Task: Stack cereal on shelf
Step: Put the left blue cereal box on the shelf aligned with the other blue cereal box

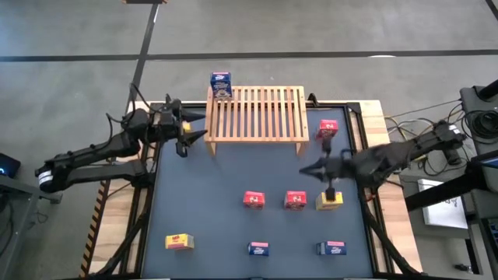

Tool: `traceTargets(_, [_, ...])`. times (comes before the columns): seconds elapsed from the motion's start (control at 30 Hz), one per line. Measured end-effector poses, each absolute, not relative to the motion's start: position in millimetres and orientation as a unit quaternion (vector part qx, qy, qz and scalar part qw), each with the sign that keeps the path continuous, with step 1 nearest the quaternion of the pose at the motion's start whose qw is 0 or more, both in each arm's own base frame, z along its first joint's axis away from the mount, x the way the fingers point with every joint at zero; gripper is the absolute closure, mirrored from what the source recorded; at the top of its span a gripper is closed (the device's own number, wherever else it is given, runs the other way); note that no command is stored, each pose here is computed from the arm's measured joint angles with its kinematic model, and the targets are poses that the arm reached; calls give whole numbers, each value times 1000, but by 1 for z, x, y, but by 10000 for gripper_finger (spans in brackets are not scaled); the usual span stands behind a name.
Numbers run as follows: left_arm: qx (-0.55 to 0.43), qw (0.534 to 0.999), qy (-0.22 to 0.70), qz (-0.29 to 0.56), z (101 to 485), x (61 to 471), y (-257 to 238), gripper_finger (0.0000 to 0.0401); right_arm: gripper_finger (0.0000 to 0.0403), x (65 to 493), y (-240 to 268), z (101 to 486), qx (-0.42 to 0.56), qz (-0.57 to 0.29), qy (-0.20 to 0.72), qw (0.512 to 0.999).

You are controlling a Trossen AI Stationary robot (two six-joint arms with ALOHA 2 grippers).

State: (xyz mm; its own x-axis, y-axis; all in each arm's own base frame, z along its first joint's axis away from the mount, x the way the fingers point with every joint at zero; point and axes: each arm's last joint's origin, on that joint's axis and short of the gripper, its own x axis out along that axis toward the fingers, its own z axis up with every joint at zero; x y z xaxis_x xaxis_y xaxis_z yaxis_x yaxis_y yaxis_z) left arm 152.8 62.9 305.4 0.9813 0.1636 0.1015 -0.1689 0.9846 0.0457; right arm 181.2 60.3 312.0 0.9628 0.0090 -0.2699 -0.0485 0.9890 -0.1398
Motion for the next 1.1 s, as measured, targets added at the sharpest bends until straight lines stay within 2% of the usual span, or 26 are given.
traceTargets(0.27, [26,999,-27,24,298,168,46,170,394,198,93,287,-12,27,191,981])
traceTargets(0.53, [27,999,-6,19,291,179,40,170,385,208,122,271,9,39,198,979])
traceTargets(0.67, [49,998,-12,21,290,183,42,170,350,217,133,268,7,47,200,979])
traceTargets(0.93, [69,997,-22,27,289,190,44,170,250,243,153,266,18,47,223,974])
traceTargets(1.1, [71,997,-18,27,288,192,44,170,218,256,169,262,13,63,241,968])
